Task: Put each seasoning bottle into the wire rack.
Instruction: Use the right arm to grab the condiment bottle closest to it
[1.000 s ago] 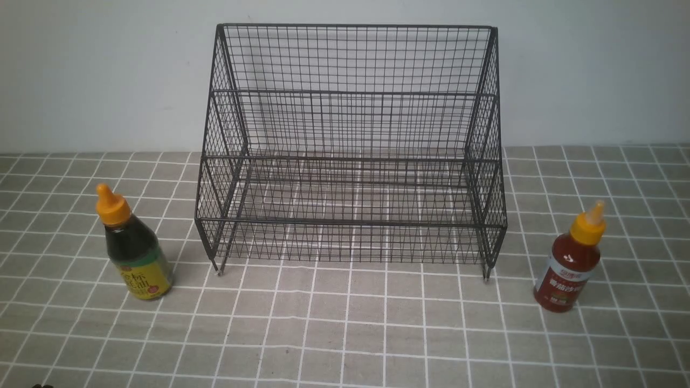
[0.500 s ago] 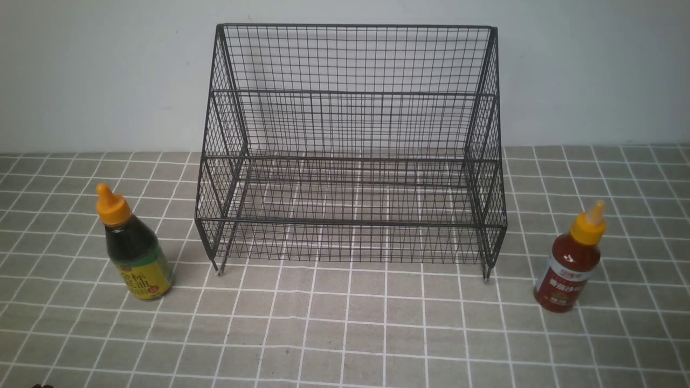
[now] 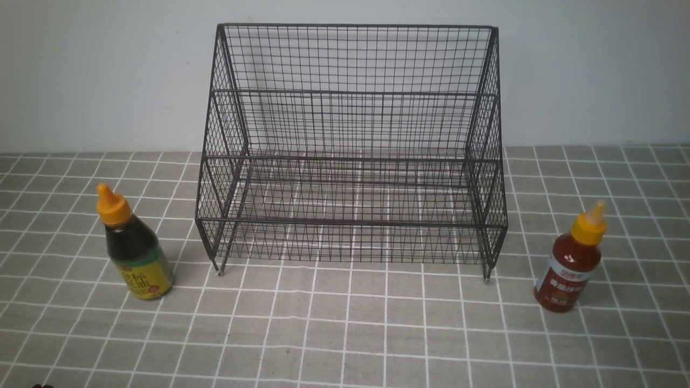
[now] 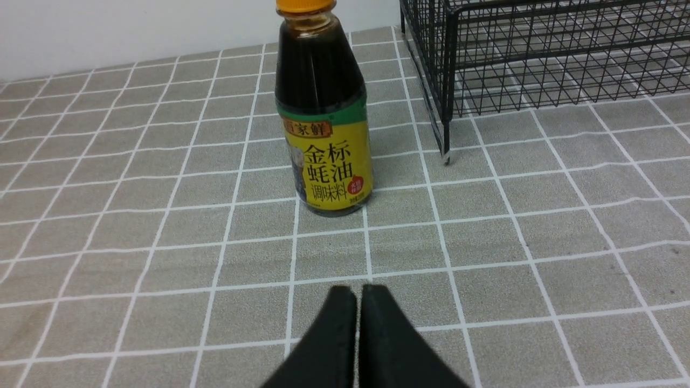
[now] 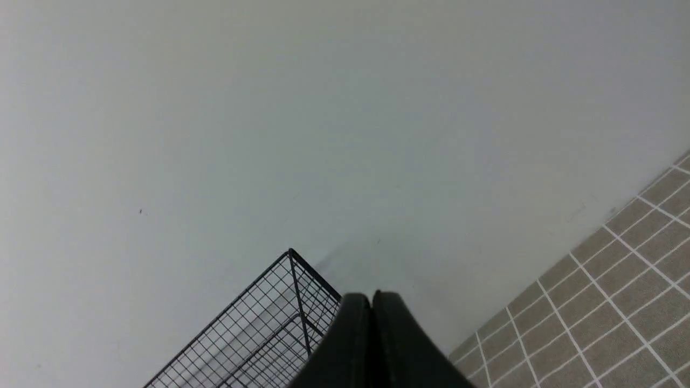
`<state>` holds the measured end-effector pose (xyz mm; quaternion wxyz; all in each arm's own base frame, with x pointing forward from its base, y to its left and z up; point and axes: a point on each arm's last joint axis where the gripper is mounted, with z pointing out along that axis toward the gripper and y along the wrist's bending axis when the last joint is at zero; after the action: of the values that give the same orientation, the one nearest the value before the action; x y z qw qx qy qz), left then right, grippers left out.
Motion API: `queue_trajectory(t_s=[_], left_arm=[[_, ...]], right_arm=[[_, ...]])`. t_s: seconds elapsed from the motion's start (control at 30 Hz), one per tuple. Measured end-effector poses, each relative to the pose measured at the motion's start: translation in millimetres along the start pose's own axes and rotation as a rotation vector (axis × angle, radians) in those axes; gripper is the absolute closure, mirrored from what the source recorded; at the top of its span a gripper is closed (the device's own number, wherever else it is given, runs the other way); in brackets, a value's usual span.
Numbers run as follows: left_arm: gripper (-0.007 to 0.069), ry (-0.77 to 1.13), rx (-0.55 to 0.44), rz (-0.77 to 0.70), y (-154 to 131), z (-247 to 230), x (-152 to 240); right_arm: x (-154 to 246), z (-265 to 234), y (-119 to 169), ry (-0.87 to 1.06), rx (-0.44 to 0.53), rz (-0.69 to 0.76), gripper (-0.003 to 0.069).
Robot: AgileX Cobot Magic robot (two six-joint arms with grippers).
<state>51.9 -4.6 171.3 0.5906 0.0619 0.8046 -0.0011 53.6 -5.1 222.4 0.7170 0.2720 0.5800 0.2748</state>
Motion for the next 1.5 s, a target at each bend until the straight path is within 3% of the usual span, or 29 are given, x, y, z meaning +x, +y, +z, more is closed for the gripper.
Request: queue_trajectory(t_s=[0.07,0.2,0.23,0.33,0.37,0.43,0.53,0.7,0.9,1.03,1.1,1.17,1.37,1.5], left_arm=[[0.0632,0.0,0.0,0.0,0,0,0],[0.0632,-0.001,-0.006,0.016,0,0,0],[0.0632,-0.004,-0.009,0.023,1,0,0],[0.0632,-0.01,-0.011,0.028,1,0,0],[0.0632,-0.019,-0.012,0.029,1,0,-1],[0.0632,-0.022,-0.013,0.029,1,0,-2],[0.0632,-0.022,-0.013,0.029,1,0,-2],[0.0632,-0.021,-0.012,0.03,1,0,-1],[0.0632,-0.089,-0.014,0.008,1,0,-7],[0.0632,-0.182,0.01,-0.149,0,-1,-15],[0.0632,-0.203,0.017,-0.198,0,-1,-17],[0.0632,-0.261,0.043,-0.361,0,-3,-23],[0.0632,-0.424,0.063,-0.572,5,-9,-38],[0.0632,-0.401,0.108,-0.548,3,-24,-67]], right_arm=[[-5,0,8,0.013,-0.011,-0.025,0.0673],[-40,-1,52,0.08,-0.043,-0.181,0.0673],[-59,6,76,0.173,-0.018,-0.289,0.0673],[-74,24,98,0.378,0.055,-0.431,0.0673],[-84,42,112,0.524,0.092,-0.513,0.0673],[-89,66,122,0.74,0.151,-0.568,0.0673],[-93,96,129,0.891,0.194,-0.582,0.0671],[-85,154,125,1.092,0.231,-0.624,0.0619],[-61,221,105,1.227,0.26,-0.616,0.0449],[-33,247,94,1.322,0.266,-0.637,0.0294],[-24,251,94,1.352,0.26,-0.655,0.0258],[-1,258,91,1.416,0.258,-0.702,0.0193],[33,273,70,1.489,0.357,-0.684,0.014],[52,281,52,1.539,0.401,-0.672,0.014]])
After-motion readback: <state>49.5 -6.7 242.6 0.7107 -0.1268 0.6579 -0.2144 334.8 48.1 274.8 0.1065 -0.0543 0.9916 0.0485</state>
